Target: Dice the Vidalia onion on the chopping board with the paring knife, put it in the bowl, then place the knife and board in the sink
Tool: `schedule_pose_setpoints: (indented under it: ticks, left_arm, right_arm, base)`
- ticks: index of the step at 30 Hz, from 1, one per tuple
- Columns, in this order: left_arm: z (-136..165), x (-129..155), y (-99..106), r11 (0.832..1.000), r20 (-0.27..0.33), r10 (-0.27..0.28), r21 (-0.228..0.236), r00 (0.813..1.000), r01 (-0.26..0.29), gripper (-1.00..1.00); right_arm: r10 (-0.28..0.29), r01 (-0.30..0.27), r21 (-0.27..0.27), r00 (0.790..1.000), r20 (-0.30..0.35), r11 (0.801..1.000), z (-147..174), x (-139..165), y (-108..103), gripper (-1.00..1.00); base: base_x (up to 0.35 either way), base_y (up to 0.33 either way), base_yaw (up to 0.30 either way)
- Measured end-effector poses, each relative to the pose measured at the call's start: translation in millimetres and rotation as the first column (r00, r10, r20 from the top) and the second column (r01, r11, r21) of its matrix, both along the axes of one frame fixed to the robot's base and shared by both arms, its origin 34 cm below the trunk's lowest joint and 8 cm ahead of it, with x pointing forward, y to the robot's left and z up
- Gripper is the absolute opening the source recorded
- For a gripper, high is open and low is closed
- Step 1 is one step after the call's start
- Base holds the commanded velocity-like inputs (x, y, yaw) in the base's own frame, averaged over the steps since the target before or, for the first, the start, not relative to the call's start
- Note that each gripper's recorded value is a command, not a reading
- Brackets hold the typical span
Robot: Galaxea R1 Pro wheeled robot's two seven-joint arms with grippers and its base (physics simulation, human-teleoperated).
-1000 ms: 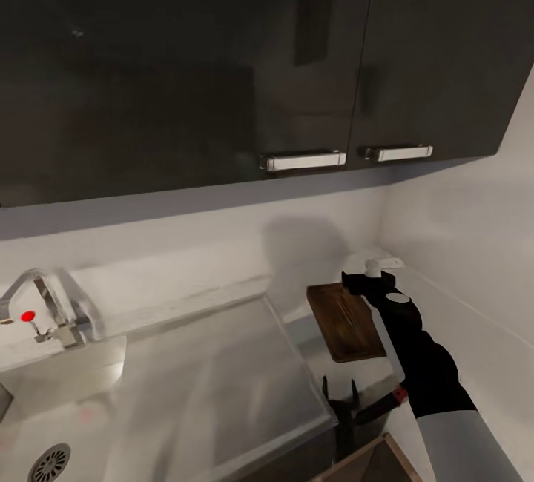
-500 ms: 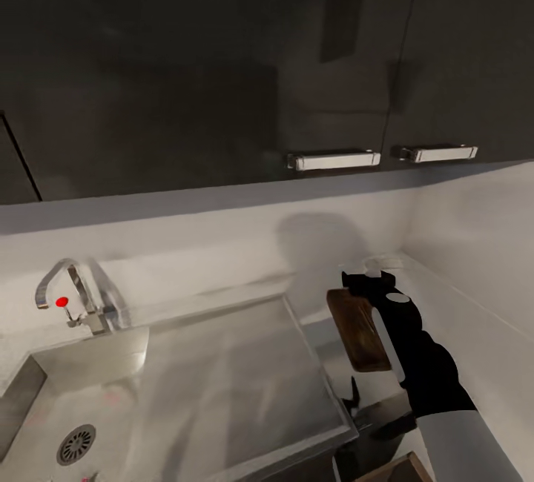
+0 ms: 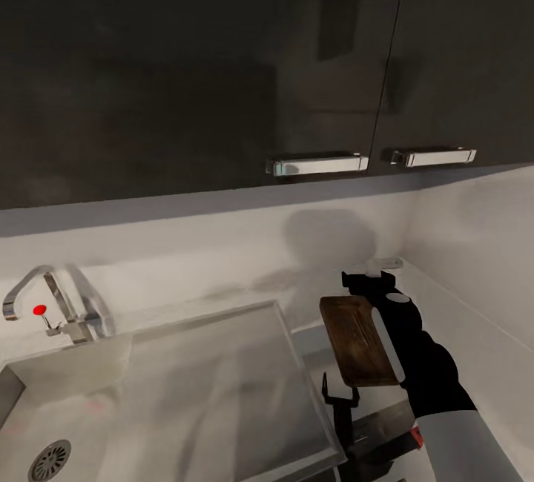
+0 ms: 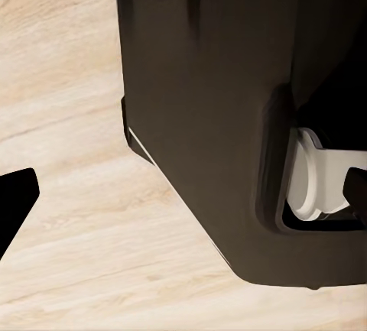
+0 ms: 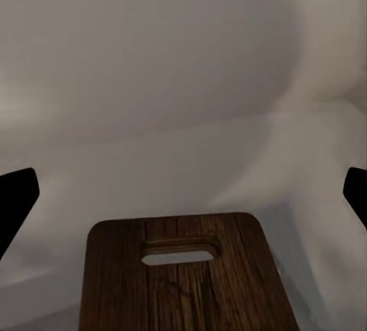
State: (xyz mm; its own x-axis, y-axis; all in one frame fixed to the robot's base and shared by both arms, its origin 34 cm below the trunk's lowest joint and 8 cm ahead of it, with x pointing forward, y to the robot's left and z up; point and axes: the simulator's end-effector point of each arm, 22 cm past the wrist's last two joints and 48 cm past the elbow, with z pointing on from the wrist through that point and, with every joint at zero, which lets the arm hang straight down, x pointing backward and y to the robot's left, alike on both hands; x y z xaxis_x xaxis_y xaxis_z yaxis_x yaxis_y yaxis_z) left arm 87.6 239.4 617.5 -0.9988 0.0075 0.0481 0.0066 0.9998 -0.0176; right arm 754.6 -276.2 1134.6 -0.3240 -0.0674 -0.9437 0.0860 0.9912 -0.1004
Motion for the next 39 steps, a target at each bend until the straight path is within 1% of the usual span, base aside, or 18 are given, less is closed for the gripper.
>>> schedule_pose_setpoints:
  ticks: [7,15,30,34,36,38,39]
  left_arm:
    - [0.0,0.1,0.2,1.0,0.001,0.0,0.0,1.0,0.0,1.0]
    - [0.0,0.2,0.7,1.0,0.001,0.0,0.001,1.0,0.0,1.0]
    - [0.0,0.1,0.9,1.0,0.0,0.0,0.001,1.0,0.0,1.0]
    - [0.0,0.1,1.1,1.0,0.0,0.0,0.001,1.0,0.0,1.0]
    - [0.0,0.1,0.9,1.0,0.0,0.0,0.001,1.0,0.0,1.0]
    - [0.0,0.1,0.5,1.0,0.0,0.0,0.001,1.0,0.0,1.0]
    - [0.0,0.2,0.3,1.0,0.0,0.0,0.0,1.0,0.0,1.0]
  right_arm:
    - [0.0,0.0,0.0,1.0,0.0,1.0,-0.1,-0.2,-0.2,1.0]
    - [0.001,-0.001,0.0,1.0,-0.002,1.0,-1.1,-0.2,0.1,1.0]
    - [-0.003,0.003,-0.005,0.999,-0.045,1.0,-20.7,-0.6,-2.1,1.0]
    - [0.002,-0.003,-0.003,0.992,-0.123,1.0,-54.9,-1.7,-5.2,1.0]
    - [0.006,-0.006,-0.003,0.989,-0.146,1.0,-64.0,-1.6,-6.9,1.0]
    - [0.006,-0.008,-0.008,0.985,-0.172,1.0,-72.8,1.1,-12.0,1.0]
    - [-0.003,0.0,-0.021,0.982,-0.186,1.0,-73.1,8.2,-22.6,1.0]
  base:
    - [0.119,-0.001,0.0]
    - [0.022,0.0,0.0]
    - [0.001,0.0,0.0]
    - [0.0,0.0,0.0]
    - [0.0,0.0,0.0]
    - [0.0,0.0,0.0]
    - [0.0,0.0,0.0]
